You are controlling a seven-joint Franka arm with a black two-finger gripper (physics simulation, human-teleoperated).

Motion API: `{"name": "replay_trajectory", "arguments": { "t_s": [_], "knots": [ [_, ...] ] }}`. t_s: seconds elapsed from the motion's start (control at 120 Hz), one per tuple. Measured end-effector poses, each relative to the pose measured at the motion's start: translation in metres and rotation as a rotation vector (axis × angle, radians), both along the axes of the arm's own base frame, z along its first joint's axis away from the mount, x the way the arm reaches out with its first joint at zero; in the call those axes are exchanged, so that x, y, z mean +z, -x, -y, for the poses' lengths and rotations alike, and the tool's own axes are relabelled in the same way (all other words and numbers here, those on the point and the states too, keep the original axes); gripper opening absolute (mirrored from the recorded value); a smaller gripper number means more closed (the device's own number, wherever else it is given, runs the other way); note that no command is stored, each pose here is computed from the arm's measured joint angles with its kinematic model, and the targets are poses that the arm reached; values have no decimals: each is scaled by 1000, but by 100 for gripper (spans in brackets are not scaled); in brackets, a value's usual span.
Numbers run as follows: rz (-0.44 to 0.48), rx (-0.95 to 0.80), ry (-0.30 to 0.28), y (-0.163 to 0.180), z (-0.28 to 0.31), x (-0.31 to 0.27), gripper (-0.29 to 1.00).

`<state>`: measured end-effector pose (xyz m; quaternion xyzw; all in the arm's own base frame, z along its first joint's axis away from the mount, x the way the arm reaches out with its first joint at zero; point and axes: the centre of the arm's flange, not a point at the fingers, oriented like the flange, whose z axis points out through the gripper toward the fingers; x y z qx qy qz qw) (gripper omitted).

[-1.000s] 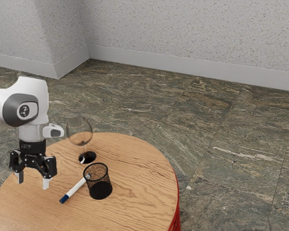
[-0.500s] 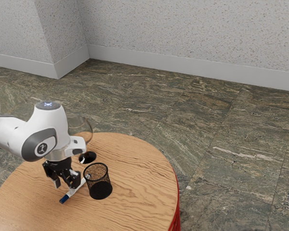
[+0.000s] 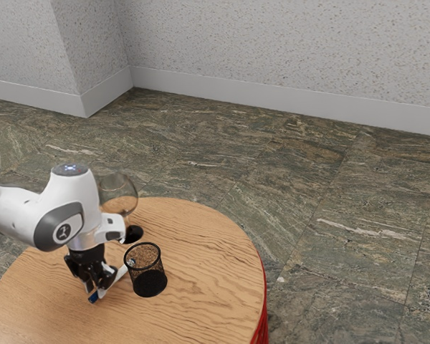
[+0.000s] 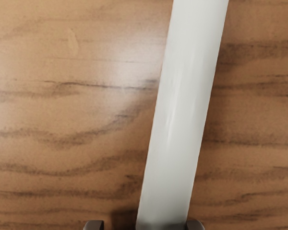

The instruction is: Put the marker into the pen holder.

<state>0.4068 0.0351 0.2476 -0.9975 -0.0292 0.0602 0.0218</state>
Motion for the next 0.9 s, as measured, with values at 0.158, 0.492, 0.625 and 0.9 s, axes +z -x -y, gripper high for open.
{"name": "replay_trajectory", "arguments": {
  "t_s": [0.158, 0.492, 0.625, 0.9],
  "knots": [
    [1, 4, 1, 0, -3, -3, 11],
    [5, -15, 0, -1, 2, -2, 3],
    [22, -22, -5, -6, 5, 11, 2],
    [154, -138, -49, -26, 57, 133, 0]
  ]
}}
